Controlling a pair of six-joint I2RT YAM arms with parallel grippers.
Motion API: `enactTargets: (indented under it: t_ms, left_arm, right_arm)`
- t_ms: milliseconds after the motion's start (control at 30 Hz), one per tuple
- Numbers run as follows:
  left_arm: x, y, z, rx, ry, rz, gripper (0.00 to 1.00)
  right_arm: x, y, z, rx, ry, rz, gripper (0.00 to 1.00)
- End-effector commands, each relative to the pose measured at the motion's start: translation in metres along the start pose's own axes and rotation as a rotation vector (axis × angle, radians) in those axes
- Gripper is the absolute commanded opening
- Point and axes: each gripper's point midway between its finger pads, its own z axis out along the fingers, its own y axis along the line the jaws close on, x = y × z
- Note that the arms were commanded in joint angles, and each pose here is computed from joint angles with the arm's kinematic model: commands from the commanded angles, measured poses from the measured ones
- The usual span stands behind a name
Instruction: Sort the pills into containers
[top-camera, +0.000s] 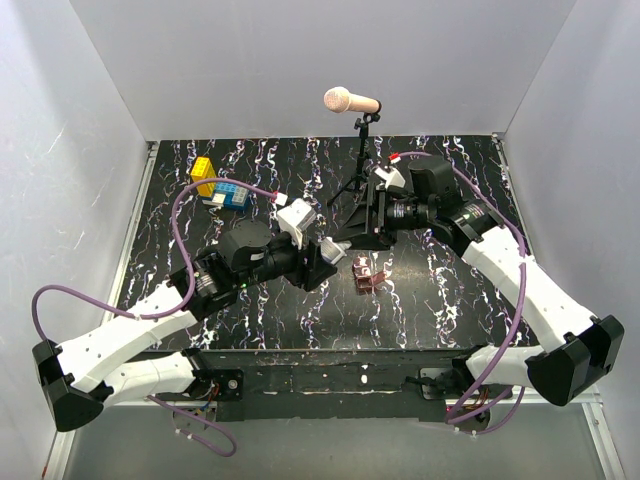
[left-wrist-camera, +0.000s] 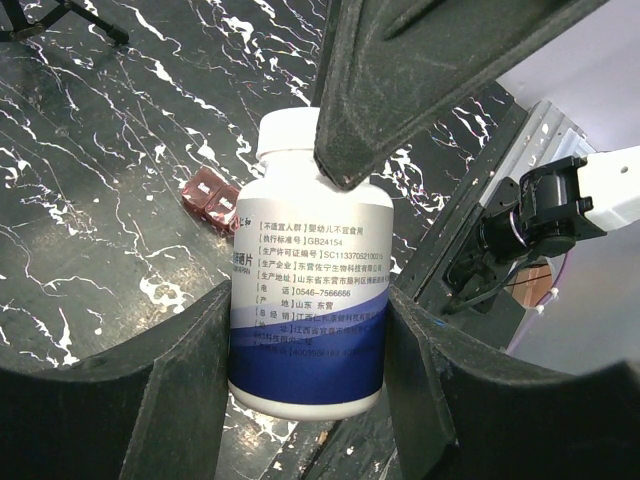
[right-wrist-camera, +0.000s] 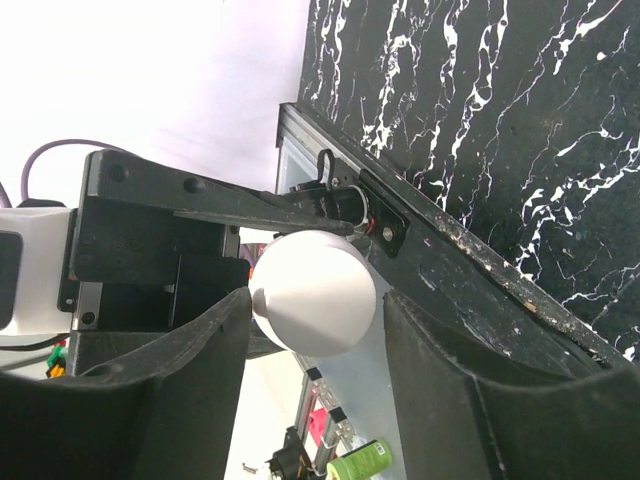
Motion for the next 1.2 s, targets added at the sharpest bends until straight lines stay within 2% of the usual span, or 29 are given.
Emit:
enactTargets:
  t_ms: [0, 233, 367, 600, 767, 1167]
  left_arm:
    - [-0.026, -0.011, -0.011, 0.033, -0.08, 0.024, 0.0]
    - [-0.025, -0.016, -0.013, 0.05, -0.079, 0.024, 0.0]
    - [-0.024, -0.016, -0.013, 0.05, -0.076, 0.021, 0.0]
    - [-0.023, -0.017, -0.011, 0.049, -0.073, 0.018, 0.0]
    - [-0.023, -0.02, -0.011, 0.067, -0.074, -0.003, 0.0]
    - [-0.022, -0.058, -0.024, 0.274, -0.106, -0.105, 0.0]
  right_arm:
    - [-0.004, 0.02, -0.01, -0.084, -0.025, -0.036, 0.61]
    - [-0.007, 0.021, -0.012, -0.117, -0.035, -0.013, 0.59]
    - [-0.006, 0.024, -0.013, -0.125, -0.024, -0.013, 0.5]
    - [-0.006, 0.023, -0.015, -0.116, -0.037, -0.032, 0.17]
    - [-0.004, 0.026, -0.019, -0.118, -0.032, -0.146, 0.02]
    - [0.021, 0.061, -0.047, -0.322, 0.009, -0.509, 0.01]
